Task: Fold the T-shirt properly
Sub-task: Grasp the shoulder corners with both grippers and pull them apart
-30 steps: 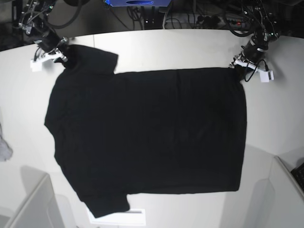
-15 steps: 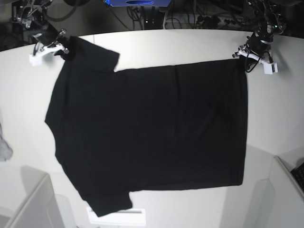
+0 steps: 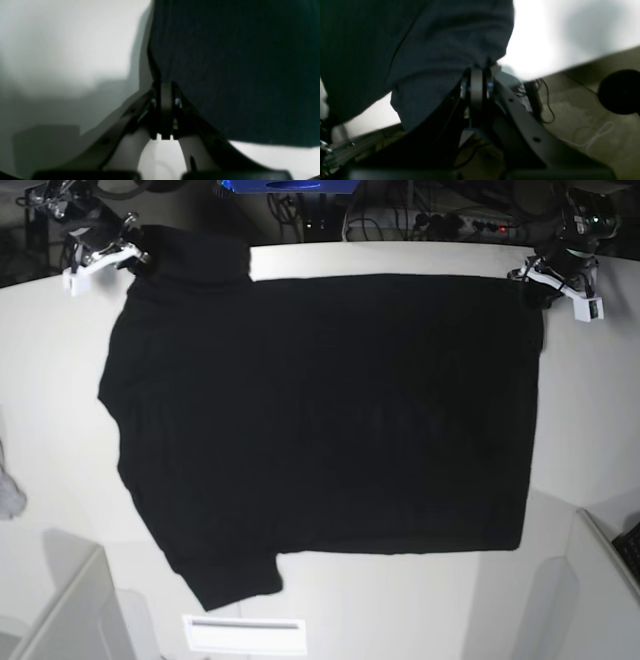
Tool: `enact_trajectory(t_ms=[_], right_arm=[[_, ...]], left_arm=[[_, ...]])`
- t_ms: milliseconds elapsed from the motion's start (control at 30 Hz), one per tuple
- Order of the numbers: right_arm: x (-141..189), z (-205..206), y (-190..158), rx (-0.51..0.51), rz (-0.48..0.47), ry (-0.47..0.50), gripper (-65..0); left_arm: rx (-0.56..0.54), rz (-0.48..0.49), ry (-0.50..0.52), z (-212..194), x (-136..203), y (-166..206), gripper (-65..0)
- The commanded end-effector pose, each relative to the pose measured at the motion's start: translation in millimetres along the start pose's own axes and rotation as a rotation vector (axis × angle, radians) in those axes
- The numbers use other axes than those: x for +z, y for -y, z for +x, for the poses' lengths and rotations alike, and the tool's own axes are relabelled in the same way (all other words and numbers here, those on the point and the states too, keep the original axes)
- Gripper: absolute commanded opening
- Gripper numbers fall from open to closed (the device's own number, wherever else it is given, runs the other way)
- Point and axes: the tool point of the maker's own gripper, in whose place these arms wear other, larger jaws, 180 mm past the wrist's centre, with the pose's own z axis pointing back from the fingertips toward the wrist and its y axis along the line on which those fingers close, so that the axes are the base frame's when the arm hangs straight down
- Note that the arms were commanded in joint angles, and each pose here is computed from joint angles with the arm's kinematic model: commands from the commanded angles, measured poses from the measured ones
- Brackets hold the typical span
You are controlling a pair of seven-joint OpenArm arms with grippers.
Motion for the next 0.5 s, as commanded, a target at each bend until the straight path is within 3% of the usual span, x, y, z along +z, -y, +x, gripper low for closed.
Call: enact_trajectory(t_ms=[0, 467], right_arm=[[6, 5, -1, 0.017, -0.003, 0.013, -65.0], [27, 23, -46, 0.128, 0.054, 0.100, -65.0]], left_arm=[[-0.020, -0.002, 0.041, 13, 7, -2, -65.0], [-0.028, 0.003, 0.001, -3, 16, -2, -65.0]])
